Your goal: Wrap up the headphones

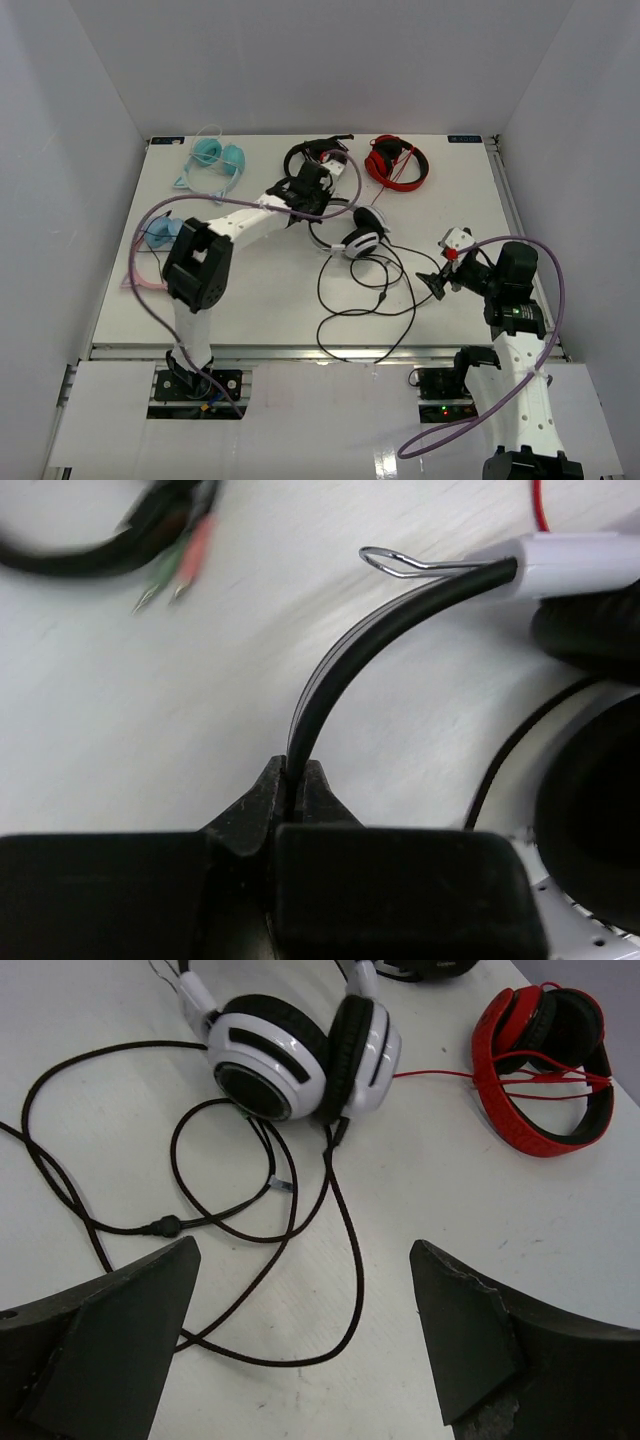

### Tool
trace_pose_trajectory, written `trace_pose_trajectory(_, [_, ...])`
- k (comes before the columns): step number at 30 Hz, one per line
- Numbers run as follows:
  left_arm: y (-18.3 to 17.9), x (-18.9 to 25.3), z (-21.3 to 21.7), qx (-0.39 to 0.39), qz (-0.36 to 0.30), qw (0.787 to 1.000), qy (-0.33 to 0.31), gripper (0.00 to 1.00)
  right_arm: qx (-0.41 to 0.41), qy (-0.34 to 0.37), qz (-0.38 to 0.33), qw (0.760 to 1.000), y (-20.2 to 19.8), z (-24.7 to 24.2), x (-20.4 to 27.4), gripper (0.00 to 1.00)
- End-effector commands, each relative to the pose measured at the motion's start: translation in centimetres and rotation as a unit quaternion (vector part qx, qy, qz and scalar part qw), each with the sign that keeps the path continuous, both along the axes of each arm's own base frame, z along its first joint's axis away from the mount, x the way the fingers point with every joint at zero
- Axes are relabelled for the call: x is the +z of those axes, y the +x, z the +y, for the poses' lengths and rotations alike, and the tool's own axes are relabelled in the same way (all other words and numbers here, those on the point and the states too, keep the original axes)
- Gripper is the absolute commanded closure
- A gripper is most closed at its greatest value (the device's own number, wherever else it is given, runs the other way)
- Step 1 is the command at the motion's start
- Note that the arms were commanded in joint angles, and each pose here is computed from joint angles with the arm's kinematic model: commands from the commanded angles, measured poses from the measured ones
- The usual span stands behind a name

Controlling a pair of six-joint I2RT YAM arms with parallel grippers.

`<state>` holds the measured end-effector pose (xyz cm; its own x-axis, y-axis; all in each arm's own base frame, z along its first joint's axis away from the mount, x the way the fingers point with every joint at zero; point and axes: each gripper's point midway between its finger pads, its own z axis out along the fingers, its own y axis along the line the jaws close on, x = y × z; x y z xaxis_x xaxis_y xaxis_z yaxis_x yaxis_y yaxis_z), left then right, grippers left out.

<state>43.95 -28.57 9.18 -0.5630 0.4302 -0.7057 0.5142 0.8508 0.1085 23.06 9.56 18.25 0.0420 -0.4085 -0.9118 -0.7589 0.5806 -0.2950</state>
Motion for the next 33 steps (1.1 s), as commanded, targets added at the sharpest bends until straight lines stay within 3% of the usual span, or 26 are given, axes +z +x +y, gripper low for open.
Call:
trace_pose_trajectory(1, [-3.5, 10.8, 8.6, 0.128, -0.085, 0.988, -0.032, 1.0, 0.049, 0.005, -0.017, 0.999, -1.3, 1.2, 2.8, 0.1])
trace_pose_trajectory(7, [-10.1, 15.0, 15.4, 0.197, -0.105, 0.971, -0.083, 1.0, 0.103, 0.057, 0.021, 0.993, -1.2, 3.0, 7.7, 0.1])
trace_pose_trajectory(11, [-12.6, 18.3, 15.2, 0.193, -0.101, 0.965, -0.148, 1.0, 0.167, 0.074, 0.027, 0.983, -1.1, 5.5, 8.9, 0.1])
trace_pose_trajectory(17, [-13.9, 23.7, 15.3, 0.196, -0.115, 0.953, -0.199, 1.0, 0.326, 0.035, 0.054, 0.943, -4.0, 12.3, 9.3, 0.1])
trace_pose_trajectory(23, [-14.3, 26.6, 15.9, 0.204, -0.137, 0.945, -0.215, 1.0, 0.299, -0.008, 0.067, 0.952, -1.3, 14.5, 7.5, 0.09])
trace_pose_trajectory(28, [-14.2, 28.1, 15.4, 0.204, -0.14, 0.939, -0.238, 1.0, 0.344, -0.01, 0.107, 0.933, -3.4, 16.4, 4.6, 0.02])
trace_pose_trajectory(33, [-13.8, 30.0, 13.5, 0.203, -0.126, 0.921, -0.308, 1.0, 0.322, -0.006, 0.109, 0.941, -2.9, 16.7, 1.6, 0.12])
